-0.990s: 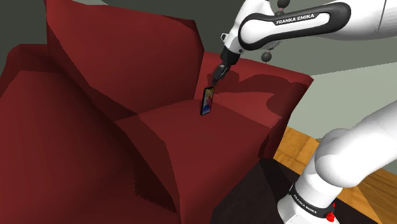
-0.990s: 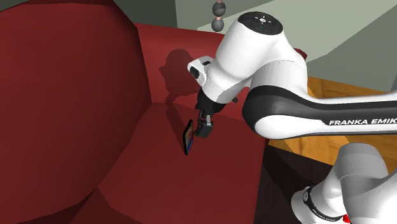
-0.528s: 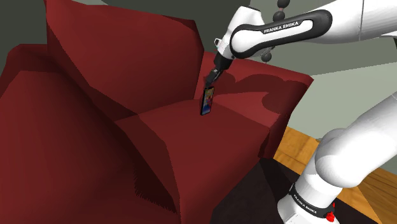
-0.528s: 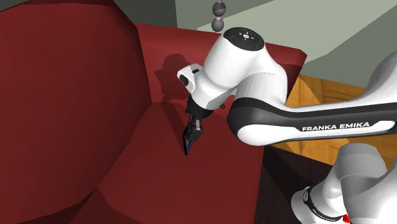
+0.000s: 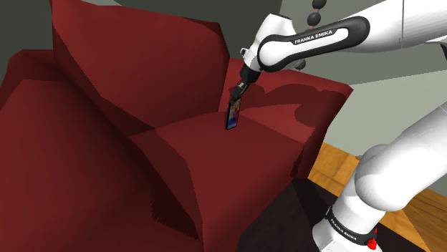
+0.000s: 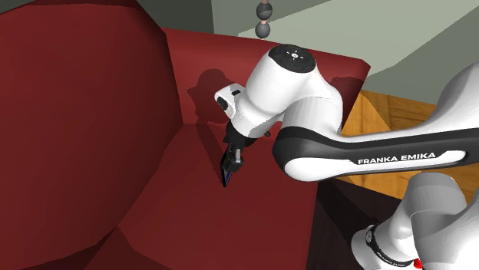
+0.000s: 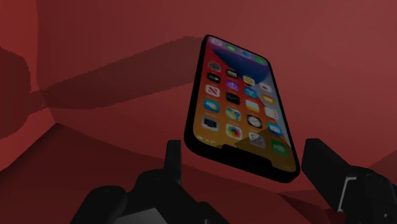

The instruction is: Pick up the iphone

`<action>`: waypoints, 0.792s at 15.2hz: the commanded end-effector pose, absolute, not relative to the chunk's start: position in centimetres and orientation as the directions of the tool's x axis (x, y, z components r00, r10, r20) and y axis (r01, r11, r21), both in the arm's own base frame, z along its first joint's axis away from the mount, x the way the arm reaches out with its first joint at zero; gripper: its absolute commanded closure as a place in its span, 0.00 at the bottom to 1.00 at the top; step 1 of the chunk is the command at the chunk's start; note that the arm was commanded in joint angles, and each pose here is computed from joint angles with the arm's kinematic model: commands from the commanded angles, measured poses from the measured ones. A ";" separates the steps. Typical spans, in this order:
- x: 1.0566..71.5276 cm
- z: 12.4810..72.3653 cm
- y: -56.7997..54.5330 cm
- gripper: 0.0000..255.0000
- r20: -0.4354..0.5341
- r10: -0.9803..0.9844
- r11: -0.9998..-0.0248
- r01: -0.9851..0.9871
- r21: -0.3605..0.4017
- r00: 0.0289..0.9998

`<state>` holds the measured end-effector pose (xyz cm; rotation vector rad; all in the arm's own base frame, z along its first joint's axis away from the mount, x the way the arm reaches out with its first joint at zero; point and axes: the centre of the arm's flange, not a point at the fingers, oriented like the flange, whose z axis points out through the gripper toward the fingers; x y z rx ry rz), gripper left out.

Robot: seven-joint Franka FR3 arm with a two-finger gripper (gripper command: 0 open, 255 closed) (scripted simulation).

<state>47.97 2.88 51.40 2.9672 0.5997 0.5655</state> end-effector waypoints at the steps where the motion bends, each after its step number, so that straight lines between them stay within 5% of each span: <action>1: 48.0 51.3 2.9 1.00 0.339 0.386 -0.922 0.364 0.130 0.858; 12: 48.0 54.4 2.9 1.00 0.339 0.386 -0.922 0.364 0.130 0.858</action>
